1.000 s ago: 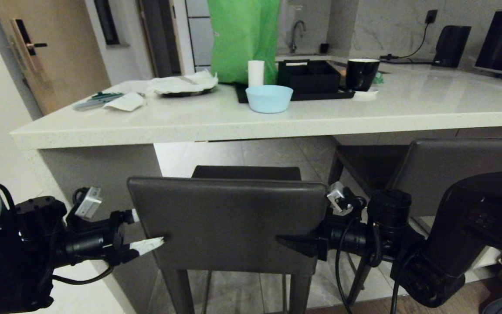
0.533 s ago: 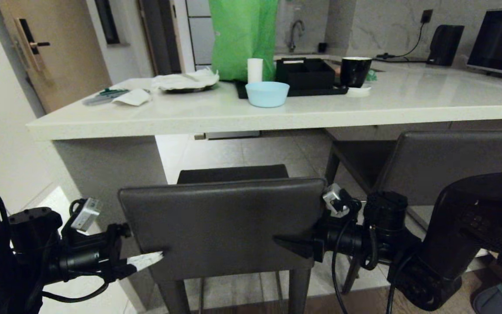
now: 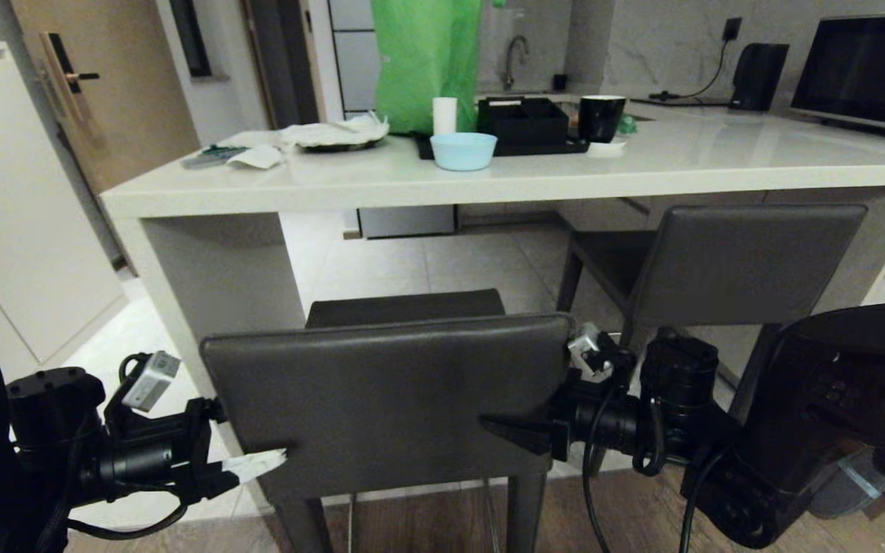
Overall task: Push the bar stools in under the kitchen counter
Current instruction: Pull the gray chair out from under the dining table
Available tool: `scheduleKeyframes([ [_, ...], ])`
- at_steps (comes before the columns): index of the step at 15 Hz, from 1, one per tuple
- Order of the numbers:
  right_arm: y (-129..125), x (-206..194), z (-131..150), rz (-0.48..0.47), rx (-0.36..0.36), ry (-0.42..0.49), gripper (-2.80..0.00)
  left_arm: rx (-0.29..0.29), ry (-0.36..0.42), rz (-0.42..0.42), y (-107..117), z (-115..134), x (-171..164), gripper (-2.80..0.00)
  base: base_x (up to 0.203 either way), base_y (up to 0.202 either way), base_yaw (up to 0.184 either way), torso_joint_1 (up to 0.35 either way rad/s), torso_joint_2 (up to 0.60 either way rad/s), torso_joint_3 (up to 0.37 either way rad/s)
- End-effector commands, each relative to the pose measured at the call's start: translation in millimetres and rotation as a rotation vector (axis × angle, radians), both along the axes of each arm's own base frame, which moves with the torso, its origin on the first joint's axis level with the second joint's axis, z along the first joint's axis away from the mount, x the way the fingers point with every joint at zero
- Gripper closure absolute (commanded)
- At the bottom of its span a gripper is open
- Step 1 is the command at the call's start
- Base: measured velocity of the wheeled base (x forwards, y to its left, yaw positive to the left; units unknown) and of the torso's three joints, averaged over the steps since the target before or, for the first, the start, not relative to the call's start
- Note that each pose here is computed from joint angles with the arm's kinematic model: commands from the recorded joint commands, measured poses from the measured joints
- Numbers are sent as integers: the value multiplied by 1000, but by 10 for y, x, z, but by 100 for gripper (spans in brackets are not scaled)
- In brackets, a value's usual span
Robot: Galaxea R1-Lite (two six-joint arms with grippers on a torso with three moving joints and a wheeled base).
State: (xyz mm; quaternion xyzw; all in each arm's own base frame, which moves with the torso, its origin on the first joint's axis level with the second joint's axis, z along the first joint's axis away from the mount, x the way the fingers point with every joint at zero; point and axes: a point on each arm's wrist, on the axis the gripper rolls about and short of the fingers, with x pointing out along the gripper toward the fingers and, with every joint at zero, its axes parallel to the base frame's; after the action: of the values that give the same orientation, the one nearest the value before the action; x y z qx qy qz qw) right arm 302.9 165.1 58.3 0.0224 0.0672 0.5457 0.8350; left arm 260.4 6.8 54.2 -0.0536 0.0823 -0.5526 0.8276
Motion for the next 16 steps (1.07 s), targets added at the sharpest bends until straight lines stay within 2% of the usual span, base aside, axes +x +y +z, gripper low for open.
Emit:
scheduleKeyframes([
  [1, -2, -7, 37, 5, 10, -20, -280, 0, -21, -13, -15, 38, -19, -280, -199, 0, 1, 2, 2, 8],
  [11, 40, -25, 46, 6, 15, -33, -280, 0, -25, -13, -14, 47, -10, -280, -190, 0, -3, 2, 2, 3],
  [13, 38, -21, 43, -40, 9, -36, -280, 4, -28, 4, 4, 52, -6, -280, -33, 0, -1, -6, 4, 4],
  [16, -22, -68, 62, -50, 5, -26, -280, 3, -20, 45, 106, 53, -42, -280, 0, 0, 0, 0, 0, 0],
])
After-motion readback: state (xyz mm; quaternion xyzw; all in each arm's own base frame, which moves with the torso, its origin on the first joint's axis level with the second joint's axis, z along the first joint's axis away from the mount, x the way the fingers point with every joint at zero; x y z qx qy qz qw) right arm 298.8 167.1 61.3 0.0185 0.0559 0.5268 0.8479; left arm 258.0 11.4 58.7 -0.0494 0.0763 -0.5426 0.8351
